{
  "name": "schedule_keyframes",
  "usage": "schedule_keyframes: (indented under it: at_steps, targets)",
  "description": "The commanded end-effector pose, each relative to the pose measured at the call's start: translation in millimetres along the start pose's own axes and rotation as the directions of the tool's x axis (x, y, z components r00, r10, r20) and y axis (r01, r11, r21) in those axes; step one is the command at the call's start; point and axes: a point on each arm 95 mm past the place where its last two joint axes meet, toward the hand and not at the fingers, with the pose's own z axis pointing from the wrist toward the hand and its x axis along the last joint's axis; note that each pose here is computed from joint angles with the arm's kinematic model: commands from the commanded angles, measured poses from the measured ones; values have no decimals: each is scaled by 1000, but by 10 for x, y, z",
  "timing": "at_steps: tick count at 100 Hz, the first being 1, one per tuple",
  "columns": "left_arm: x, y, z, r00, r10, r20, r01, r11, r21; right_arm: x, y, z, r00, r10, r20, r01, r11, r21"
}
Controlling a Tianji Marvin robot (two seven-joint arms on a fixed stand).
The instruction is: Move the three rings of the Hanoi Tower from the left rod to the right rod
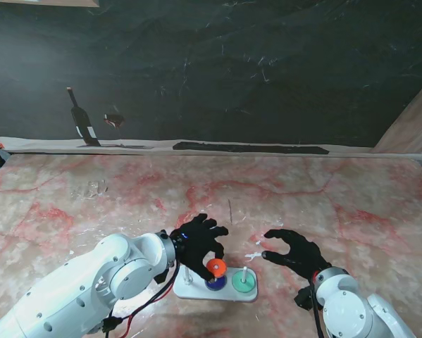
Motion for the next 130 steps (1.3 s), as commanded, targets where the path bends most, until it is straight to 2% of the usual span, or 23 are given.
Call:
schedule_keyframes:
  at_steps: [1, 39, 76, 130]
  targets:
    - [16, -56, -21, 1000, 7, -8, -7, 1000, 9, 7, -18, -19, 1000, 1, -2, -1, 1000, 5]
    - [32, -152, -66, 1000, 23, -5, -23, 1000, 15, -1, -17, -23, 1000, 6, -2, -6, 1000, 2]
    - [2, -234, -208, 999, 35, 29, -36, 999, 32, -6, -15, -26, 1000, 9, 0, -9, 1000, 1]
    - [-162, -111, -512, 988, 73, 134, -72, 997, -13, -10, -16, -23, 1000, 8, -1, -8, 1000, 1]
